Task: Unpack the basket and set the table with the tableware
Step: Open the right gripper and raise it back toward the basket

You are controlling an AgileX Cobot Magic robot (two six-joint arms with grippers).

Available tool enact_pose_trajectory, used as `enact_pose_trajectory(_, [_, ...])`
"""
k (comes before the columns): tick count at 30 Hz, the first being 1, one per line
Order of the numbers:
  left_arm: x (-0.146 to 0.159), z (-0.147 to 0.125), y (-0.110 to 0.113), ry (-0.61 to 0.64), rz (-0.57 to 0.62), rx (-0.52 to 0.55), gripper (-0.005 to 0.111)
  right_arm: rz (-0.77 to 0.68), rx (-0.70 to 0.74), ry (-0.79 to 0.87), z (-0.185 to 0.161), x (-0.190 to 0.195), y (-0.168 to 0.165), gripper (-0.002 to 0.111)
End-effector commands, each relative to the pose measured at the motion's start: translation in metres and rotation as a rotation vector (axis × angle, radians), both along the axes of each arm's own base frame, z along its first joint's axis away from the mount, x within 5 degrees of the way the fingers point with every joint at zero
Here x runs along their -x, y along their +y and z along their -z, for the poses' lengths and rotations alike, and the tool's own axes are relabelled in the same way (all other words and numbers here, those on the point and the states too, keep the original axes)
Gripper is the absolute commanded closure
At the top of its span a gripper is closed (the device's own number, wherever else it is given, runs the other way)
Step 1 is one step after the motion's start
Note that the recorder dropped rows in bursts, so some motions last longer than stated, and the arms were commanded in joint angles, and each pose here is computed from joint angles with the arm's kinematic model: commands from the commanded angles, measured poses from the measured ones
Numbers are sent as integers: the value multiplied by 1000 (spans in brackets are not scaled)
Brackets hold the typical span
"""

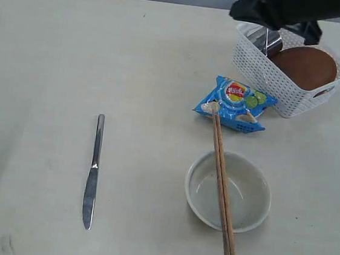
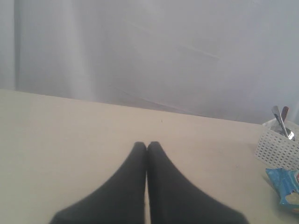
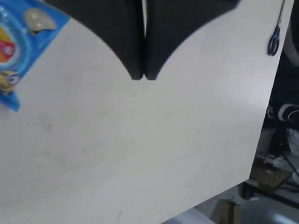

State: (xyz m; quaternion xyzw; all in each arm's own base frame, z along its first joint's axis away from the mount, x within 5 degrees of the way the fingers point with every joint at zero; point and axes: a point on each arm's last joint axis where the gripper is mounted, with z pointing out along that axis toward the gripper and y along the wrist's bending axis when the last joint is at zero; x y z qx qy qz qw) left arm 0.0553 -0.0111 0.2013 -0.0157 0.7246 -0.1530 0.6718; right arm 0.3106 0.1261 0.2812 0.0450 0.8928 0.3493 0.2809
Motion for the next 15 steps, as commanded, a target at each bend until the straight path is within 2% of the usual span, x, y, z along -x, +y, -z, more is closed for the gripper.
enact_pose_trajectory(1, [0, 1, 0, -3, 2, -15, 107, 4, 43, -28, -1, -12, -23, 109])
enact_pose_trajectory(6, [0, 1, 0, -3, 2, -15, 107, 6, 95, -62, 2, -39, -24, 109])
enact_pose_trajectory(15, [0, 1, 0, -3, 2, -15, 107, 128, 236, -176, 9, -98, -30, 109])
